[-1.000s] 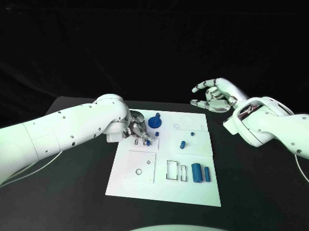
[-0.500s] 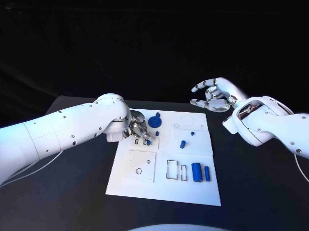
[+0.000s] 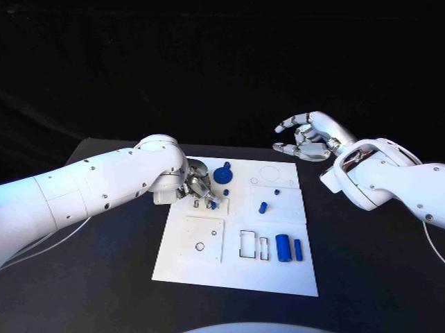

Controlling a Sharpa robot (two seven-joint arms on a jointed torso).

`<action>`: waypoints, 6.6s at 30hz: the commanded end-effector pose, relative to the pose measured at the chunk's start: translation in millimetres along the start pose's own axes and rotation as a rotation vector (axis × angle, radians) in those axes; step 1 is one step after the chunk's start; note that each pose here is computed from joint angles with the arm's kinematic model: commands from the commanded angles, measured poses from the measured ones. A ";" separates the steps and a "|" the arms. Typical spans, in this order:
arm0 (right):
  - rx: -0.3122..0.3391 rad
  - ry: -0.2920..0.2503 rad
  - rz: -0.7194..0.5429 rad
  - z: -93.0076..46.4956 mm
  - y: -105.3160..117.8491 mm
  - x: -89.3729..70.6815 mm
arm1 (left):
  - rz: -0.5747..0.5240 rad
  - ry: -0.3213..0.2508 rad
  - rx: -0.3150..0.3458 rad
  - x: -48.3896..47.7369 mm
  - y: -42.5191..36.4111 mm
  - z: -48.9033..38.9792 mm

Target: Assemble the parts on the task board

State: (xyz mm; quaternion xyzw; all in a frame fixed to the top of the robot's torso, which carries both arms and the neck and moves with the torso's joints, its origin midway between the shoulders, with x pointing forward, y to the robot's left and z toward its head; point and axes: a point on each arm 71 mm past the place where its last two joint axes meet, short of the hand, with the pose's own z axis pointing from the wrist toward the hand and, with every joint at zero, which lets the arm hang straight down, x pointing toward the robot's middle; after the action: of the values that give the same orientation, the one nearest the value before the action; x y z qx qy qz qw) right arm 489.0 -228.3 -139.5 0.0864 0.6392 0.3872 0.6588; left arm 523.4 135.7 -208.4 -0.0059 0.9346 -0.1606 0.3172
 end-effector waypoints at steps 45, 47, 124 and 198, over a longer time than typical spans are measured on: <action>-0.016 0.002 -0.017 -0.8 -0.5 0.4 | -0.131 -0.076 0.058 -0.9 7.3 -10.2; -0.013 0.002 -0.015 -1.0 -1.3 0.3 | -0.147 -0.099 0.065 -1.4 8.2 -12.9; 0.000 0.009 0.005 -1.7 -4.7 4.6 | -0.016 -0.090 0.013 20.3 12.2 -1.7; 0.002 -0.002 0.002 -3.1 -6.9 2.0 | 0.029 -0.089 -0.019 16.9 10.7 6.5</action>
State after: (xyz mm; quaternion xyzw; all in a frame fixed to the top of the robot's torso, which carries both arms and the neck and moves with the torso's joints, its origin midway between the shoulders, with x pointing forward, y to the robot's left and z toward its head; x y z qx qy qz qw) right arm 489.0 -233.5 -145.9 0.0920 0.6405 0.3845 0.6584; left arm 516.0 142.7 -224.3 -0.0063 0.9190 -0.1486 0.3651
